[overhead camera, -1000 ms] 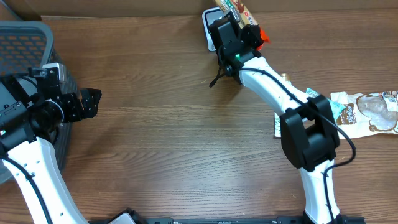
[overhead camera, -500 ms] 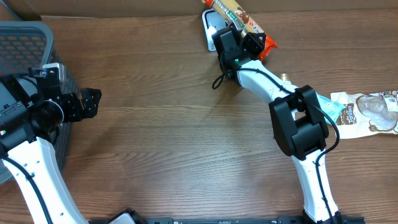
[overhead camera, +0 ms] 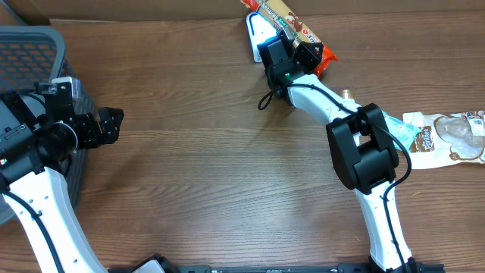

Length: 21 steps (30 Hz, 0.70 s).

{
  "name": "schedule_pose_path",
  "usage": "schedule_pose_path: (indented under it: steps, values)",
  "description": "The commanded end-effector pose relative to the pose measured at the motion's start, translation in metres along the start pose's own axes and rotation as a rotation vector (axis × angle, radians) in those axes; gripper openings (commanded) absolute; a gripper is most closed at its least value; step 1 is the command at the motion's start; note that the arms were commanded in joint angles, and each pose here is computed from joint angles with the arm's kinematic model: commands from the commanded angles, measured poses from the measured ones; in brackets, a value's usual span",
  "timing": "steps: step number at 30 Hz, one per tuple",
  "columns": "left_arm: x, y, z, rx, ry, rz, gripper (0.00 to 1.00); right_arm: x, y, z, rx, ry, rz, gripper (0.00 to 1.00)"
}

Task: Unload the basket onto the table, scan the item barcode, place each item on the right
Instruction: 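Hold the spaghetti packet's barcode up to the white scanner, then carry the spaghetti packet right and lay it beside the tube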

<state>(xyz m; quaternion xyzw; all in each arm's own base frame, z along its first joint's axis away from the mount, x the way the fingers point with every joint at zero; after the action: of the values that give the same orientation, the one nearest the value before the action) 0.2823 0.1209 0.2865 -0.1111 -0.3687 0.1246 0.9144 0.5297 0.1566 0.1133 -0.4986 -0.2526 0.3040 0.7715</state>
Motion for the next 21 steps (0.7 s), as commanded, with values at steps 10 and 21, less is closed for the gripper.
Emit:
schedule_pose_path:
  steps: [10,21]
  values:
    - [0.000,-0.001,0.000,-0.014,-0.003,-0.013,1.00,0.013,-0.055,0.072,-0.006,-0.088,-0.124,0.04]
    - [0.000,-0.001,0.000,-0.014,-0.003,-0.013,0.99,-0.045,-0.161,0.181,0.464,-0.330,-0.488,0.04]
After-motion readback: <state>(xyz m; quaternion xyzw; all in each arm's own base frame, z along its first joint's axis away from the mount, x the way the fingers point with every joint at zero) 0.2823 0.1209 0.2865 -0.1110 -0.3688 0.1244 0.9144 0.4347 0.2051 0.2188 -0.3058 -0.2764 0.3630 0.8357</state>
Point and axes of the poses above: each gripper's point midway between its finger pads, its own z axis back along the fingers, its own y axis along the line the jaws close on, x = y × z, the point moved 6 cm from there along z, back along the fingers, and after that the axes turned 10 degrees about z, right-handed, at the moved point
